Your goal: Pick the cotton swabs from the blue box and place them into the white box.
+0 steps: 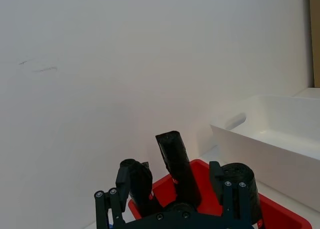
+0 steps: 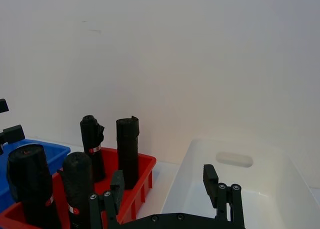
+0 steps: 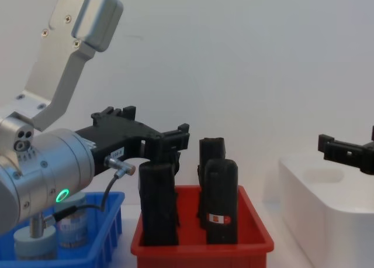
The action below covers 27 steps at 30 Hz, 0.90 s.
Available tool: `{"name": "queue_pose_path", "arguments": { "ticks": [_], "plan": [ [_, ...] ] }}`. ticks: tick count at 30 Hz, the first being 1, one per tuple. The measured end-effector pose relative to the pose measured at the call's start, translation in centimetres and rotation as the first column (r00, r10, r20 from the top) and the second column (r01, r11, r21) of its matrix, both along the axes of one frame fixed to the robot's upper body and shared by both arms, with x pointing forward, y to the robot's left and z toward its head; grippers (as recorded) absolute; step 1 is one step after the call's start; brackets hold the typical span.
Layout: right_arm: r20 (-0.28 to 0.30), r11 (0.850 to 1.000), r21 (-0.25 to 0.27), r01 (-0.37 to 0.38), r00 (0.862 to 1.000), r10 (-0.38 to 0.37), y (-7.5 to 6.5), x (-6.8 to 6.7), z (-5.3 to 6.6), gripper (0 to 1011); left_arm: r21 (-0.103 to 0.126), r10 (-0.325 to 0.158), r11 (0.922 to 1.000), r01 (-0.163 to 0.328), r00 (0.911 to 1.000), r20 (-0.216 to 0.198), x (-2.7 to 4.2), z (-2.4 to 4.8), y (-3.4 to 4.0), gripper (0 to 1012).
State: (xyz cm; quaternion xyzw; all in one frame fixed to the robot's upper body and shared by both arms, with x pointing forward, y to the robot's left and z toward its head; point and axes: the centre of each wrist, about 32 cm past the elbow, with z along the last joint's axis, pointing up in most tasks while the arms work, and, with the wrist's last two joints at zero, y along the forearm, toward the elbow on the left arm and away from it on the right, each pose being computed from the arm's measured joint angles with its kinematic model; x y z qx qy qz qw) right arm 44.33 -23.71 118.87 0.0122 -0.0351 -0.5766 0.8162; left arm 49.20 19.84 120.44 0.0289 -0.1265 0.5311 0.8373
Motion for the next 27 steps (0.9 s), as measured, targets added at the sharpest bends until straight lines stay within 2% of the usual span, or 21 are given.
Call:
{"name": "queue_pose_path", "arguments": {
  "ticks": [27],
  "plan": [
    [0.000,1.000,0.000,0.000,1.000,0.000,0.00,0.00,0.00,1001,0.000,0.000,1.0000,0.000,1.0000,0.000,0.00,0.00,0.00,1004]
  ]
}}
